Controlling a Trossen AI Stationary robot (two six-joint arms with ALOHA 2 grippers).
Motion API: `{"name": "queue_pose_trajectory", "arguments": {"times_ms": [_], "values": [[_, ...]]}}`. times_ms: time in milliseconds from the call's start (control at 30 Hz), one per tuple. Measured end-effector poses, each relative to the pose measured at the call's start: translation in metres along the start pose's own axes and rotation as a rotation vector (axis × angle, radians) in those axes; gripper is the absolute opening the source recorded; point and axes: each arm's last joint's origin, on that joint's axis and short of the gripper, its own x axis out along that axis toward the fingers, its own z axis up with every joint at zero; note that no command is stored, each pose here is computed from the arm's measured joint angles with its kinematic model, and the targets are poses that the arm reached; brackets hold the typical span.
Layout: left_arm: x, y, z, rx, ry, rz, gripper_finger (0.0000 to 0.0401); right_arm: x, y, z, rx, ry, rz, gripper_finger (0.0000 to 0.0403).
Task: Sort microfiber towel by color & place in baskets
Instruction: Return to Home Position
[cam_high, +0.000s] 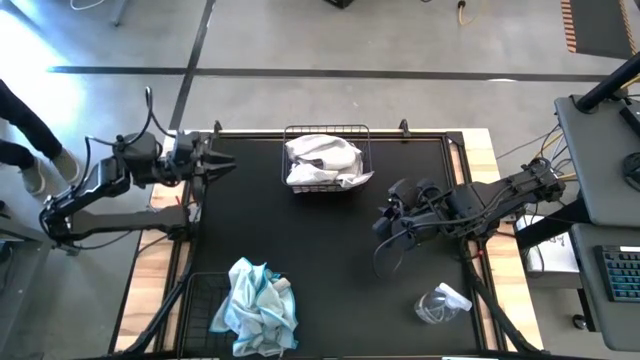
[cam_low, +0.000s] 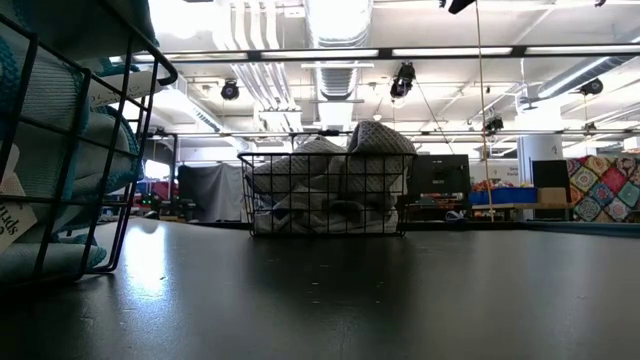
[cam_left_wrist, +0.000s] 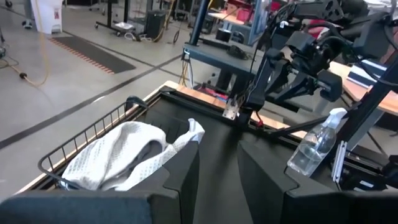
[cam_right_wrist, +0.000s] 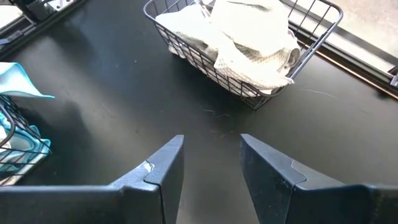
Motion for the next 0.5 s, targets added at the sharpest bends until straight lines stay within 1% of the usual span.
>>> {"name": "queue_pose_trajectory", "arguments": {"times_ms": [133, 267, 433, 500], "values": [[0.000, 0.002, -0.011, 0.001, -0.006, -0.012, 0.0095, 0.000, 0.000, 0.000, -0.007, 0.000, 0.000, 0.0146], [0.001, 0.005, -0.023, -0.007, 0.008, -0.015, 0.0095, 0.000, 0.000, 0.000, -0.039, 0.000, 0.000, 0.0146], [0.007, 0.010, -0.040, -0.042, -0.017, -0.022, 0.0095, 0.000, 0.000, 0.000, -0.056, 0.000, 0.000, 0.0146], [0.010, 0.012, -0.046, -0.083, -0.020, -0.024, 0.0095, 0.000, 0.000, 0.000, -0.078, 0.000, 0.000, 0.0146]]}}
